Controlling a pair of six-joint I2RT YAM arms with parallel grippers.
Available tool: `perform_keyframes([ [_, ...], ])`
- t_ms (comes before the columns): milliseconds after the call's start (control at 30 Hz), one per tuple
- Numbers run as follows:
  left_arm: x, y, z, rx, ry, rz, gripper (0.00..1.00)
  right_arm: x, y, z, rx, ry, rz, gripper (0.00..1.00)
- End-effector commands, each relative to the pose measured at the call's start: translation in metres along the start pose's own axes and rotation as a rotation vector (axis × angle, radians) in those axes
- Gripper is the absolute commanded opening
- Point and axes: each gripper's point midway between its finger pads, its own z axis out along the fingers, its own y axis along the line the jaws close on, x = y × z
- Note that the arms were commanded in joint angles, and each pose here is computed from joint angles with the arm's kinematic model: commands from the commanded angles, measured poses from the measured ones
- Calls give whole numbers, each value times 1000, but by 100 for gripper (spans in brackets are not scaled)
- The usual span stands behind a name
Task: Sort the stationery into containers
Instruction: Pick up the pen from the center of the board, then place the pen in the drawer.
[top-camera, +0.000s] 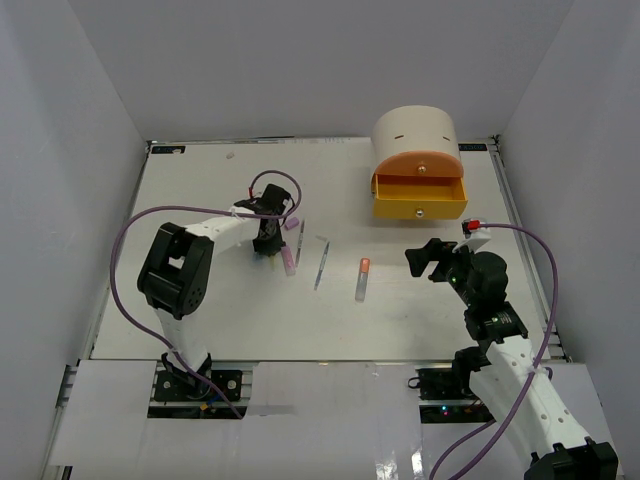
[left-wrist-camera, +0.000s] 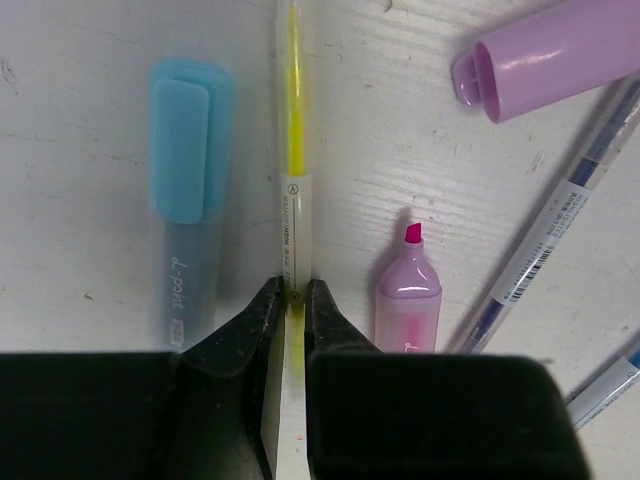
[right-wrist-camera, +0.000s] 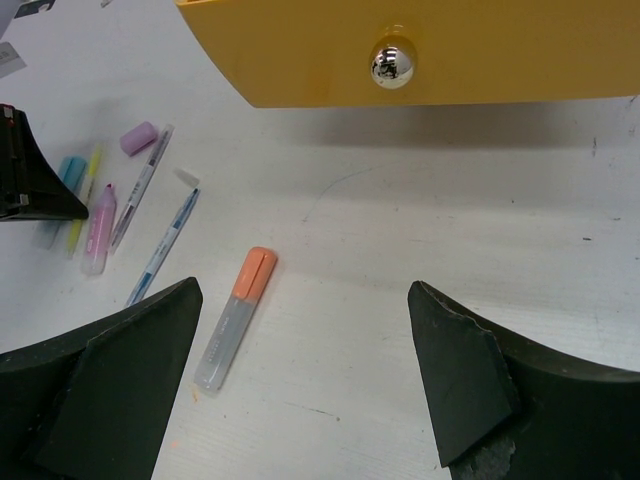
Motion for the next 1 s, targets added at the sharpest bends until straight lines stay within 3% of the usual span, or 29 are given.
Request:
perform_keyframes([
  [0,-14,-6,-12,31,-34,0,10,-15,12,-2,-51,-38,-23,90],
  [100,-30,-19,-33,100,-80,22,1,-23,25,-3,-113,-44,-37,90],
  [200,-47,-40,-63,192,-168,125,0,-29,42,-4,-194,-35,-37,90],
  [500,-54,-112,-180,662,-517,651,0,-65,99,3,-427,2,33,94],
  [700,-27,-125,-214,865,-626,862,0,-86,137,18,-523,47,42,96],
  [900,-11,-123,-220,923,-680,955,0,-104,173,31,-608,67,35,100],
  [967,-9,-122,-226,943,-706,969,0,-103,183,35,-631,82,30,95],
])
